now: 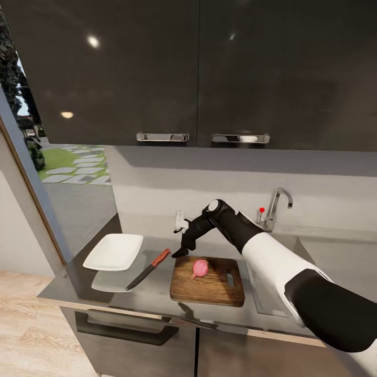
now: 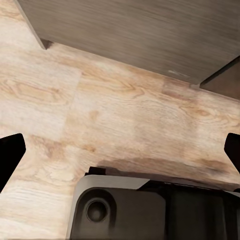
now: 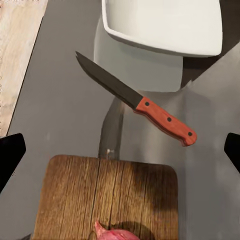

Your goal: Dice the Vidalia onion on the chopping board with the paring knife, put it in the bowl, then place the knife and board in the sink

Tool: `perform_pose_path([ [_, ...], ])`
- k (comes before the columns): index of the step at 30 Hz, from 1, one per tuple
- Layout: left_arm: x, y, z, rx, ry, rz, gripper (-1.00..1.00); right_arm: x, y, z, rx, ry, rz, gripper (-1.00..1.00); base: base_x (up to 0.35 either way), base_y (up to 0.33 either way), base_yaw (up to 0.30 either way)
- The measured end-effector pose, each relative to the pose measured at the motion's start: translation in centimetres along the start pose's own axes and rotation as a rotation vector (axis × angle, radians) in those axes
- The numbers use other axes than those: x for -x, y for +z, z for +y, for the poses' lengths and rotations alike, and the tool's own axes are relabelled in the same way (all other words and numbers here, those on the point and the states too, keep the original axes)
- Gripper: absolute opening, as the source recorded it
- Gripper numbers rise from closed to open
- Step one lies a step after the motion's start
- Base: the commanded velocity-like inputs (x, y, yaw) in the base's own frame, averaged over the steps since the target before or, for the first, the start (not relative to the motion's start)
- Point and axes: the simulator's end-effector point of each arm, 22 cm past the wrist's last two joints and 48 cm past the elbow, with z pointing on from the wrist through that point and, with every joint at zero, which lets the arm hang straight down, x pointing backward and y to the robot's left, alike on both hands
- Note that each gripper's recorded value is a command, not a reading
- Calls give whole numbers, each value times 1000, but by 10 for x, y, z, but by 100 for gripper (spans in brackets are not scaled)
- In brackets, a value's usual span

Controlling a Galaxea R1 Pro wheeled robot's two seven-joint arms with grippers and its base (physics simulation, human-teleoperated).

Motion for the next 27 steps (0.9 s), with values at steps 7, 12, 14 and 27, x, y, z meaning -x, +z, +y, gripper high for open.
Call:
perform_pose_path([
  [7, -1, 0, -1, -1, -1, 2, 100, -11, 10, 29, 120, 88, 32, 100, 130, 99, 0],
  [12, -1, 0, -1, -1, -1, 1, 100, -14, 13, 36, 148, 103, 38, 100, 149, 116, 0],
  [14, 0, 0, -1, -1, -1, 0, 100, -15, 15, 39, 159, 109, 40, 100, 151, 119, 0],
  [27, -1, 0, -1, -1, -1, 1, 100, -38, 14, 37, 153, 157, 68, 100, 171, 142, 0],
])
